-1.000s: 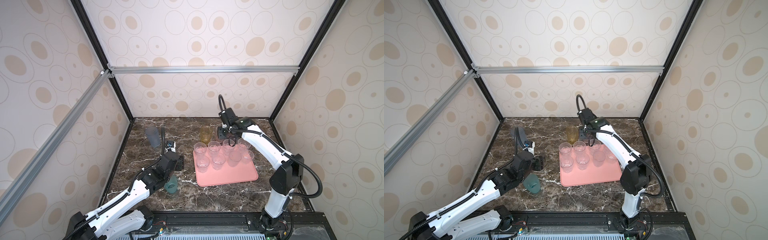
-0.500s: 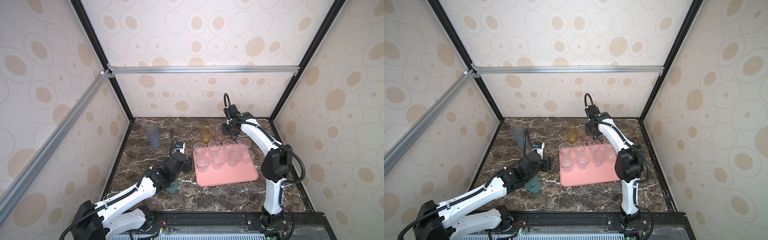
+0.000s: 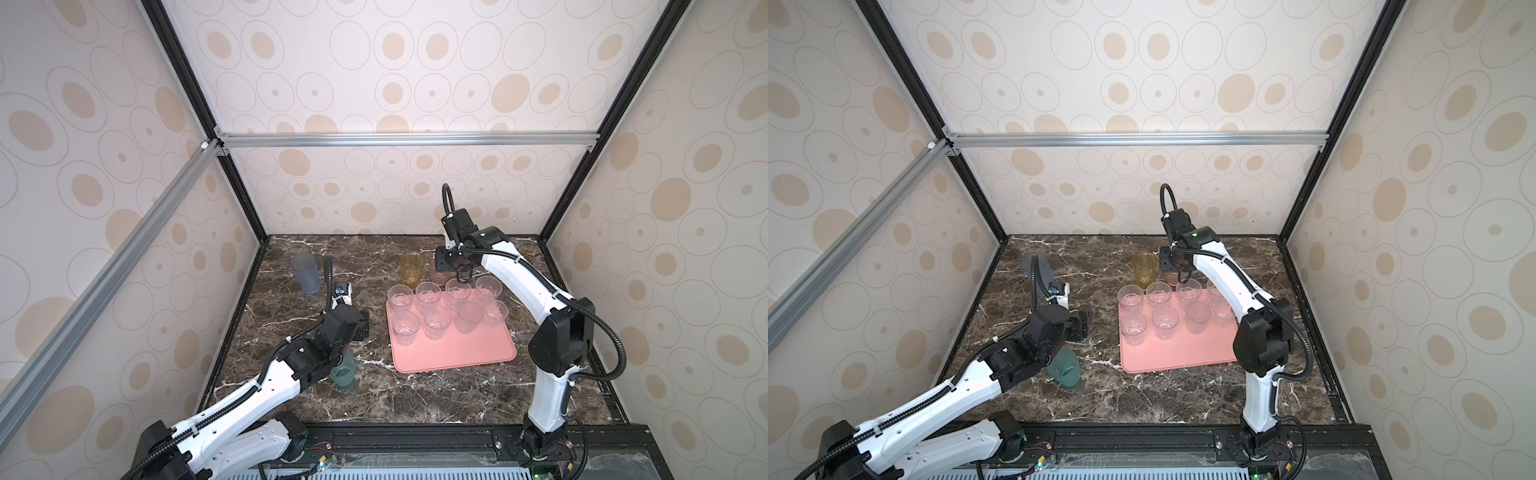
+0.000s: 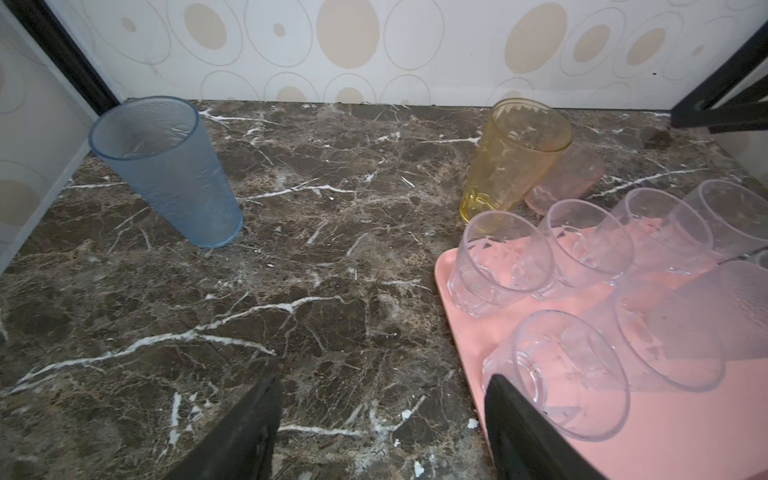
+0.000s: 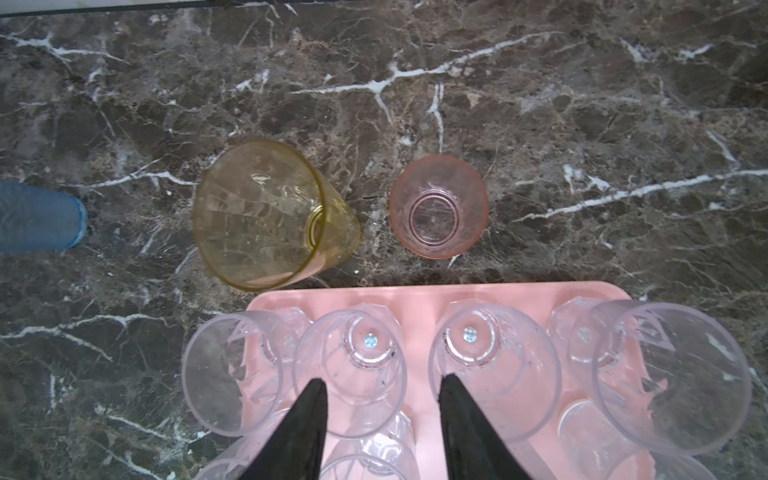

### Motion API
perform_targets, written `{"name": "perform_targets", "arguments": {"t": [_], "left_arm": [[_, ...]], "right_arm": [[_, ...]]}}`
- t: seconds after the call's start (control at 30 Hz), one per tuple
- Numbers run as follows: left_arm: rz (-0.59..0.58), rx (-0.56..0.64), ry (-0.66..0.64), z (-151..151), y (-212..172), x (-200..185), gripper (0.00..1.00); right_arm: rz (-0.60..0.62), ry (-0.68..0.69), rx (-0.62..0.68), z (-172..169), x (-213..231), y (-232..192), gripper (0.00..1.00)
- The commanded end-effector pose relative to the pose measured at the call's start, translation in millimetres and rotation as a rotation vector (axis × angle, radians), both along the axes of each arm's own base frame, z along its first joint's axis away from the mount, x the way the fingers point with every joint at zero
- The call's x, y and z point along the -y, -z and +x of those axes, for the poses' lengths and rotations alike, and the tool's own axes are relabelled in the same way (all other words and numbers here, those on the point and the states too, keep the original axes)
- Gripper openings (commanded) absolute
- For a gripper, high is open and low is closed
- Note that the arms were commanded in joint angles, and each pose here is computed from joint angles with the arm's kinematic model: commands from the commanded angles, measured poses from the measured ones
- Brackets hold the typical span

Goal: Place the glasses into the tray
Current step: 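Move the right gripper over the yellow glass beyond the tray, then grasp the yellow glass with the right gripper and lift it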

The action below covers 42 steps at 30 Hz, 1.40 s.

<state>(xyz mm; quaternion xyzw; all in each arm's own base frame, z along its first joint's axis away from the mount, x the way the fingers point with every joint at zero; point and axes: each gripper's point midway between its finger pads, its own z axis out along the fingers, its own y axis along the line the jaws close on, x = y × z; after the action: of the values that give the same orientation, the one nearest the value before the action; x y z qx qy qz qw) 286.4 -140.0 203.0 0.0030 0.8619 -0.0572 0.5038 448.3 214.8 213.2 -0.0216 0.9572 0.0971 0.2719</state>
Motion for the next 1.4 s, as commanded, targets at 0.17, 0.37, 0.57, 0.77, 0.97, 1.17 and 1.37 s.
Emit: {"name": "perform_targets", "arguments": {"t": [0.17,0.37,0.57,0.77,0.97,1.17,1.37], "left_arm": [[-0.12,0.045,0.083,3.8,-22.5,27.4,0.74],[-0.13,0.005,0.152,1.2,-5.3,54.9,0.74],[-0.093,-0.016,0.203,0.8,8.9,76.5,0.74],[-0.068,-0.023,0.218,1.5,15.2,84.2,0.75],[-0.06,-0.005,0.211,2.1,11.4,82.2,0.75],[-0.072,0.018,0.206,2.2,2.0,80.5,0.75],[-0.091,0.056,0.19,1.6,-14.7,75.9,0.75]], "right_arm": [[0.032,-0.02,-0.02,29.7,-30.6,13.4,0.48],[0.008,-0.024,-0.04,50.1,-40.1,34.5,0.47],[-0.002,-0.037,-0.05,62.2,-46.7,55.2,0.44],[-0.018,-0.038,-0.053,66.3,-46.8,62.8,0.29],[-0.024,-0.038,-0.022,63.0,-43.0,42.9,0.13],[-0.008,-0.049,0.036,53.9,-43.1,6.5,0.08],[0.029,-0.055,0.109,41.2,-42.7,-40.6,0.06]]}}
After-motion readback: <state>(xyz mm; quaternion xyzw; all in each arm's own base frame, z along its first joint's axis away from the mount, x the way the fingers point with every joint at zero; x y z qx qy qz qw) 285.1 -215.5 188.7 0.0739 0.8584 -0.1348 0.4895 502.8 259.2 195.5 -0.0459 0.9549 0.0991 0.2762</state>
